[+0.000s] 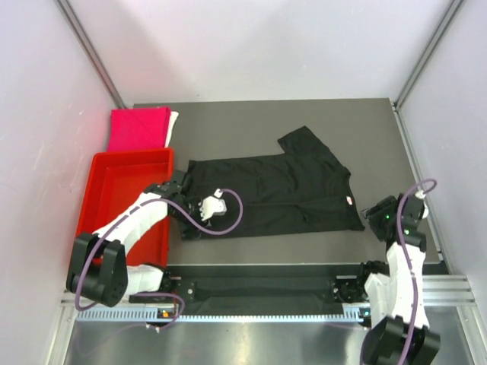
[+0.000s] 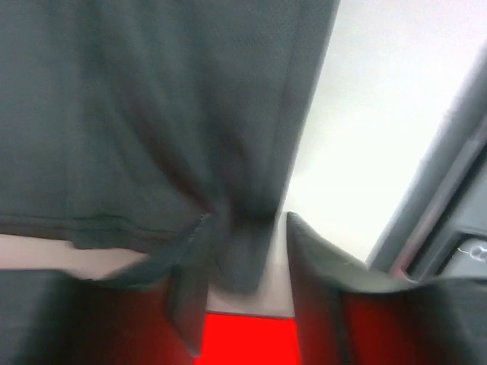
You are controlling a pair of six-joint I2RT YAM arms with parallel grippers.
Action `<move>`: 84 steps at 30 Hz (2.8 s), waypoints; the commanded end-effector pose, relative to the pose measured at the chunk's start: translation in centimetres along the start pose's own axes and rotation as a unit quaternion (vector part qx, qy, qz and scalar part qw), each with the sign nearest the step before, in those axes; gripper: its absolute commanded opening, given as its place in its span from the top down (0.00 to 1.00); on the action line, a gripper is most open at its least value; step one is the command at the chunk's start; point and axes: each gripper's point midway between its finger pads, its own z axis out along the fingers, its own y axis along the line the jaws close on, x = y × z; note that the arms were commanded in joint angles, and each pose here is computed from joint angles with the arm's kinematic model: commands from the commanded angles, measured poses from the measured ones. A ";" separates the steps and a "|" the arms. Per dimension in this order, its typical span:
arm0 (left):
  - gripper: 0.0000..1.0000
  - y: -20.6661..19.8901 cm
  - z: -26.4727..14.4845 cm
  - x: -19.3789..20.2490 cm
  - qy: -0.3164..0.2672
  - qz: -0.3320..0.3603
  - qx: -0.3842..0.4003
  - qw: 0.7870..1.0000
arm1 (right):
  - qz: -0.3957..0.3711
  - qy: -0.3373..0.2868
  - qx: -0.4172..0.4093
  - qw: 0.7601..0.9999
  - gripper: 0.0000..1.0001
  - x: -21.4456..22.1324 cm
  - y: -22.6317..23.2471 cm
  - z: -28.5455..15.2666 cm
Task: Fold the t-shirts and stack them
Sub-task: Fold the tshirt
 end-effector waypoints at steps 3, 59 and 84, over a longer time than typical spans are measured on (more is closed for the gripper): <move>0.42 -0.2 -2.3 -2.5 -0.043 -0.018 0.021 0.999 | 0.021 -0.121 0.021 0.992 0.35 -4.8 0.1 -3.3; 0.47 28.1 -0.9 -4.2 -0.074 -0.301 -0.187 0.932 | -0.443 0.102 -0.137 0.880 1.00 -3.6 30.9 19.0; 0.73 28.3 3.0 -2.6 -0.064 -0.327 -0.119 0.935 | -0.422 0.096 -0.184 0.882 1.00 -2.9 30.6 13.8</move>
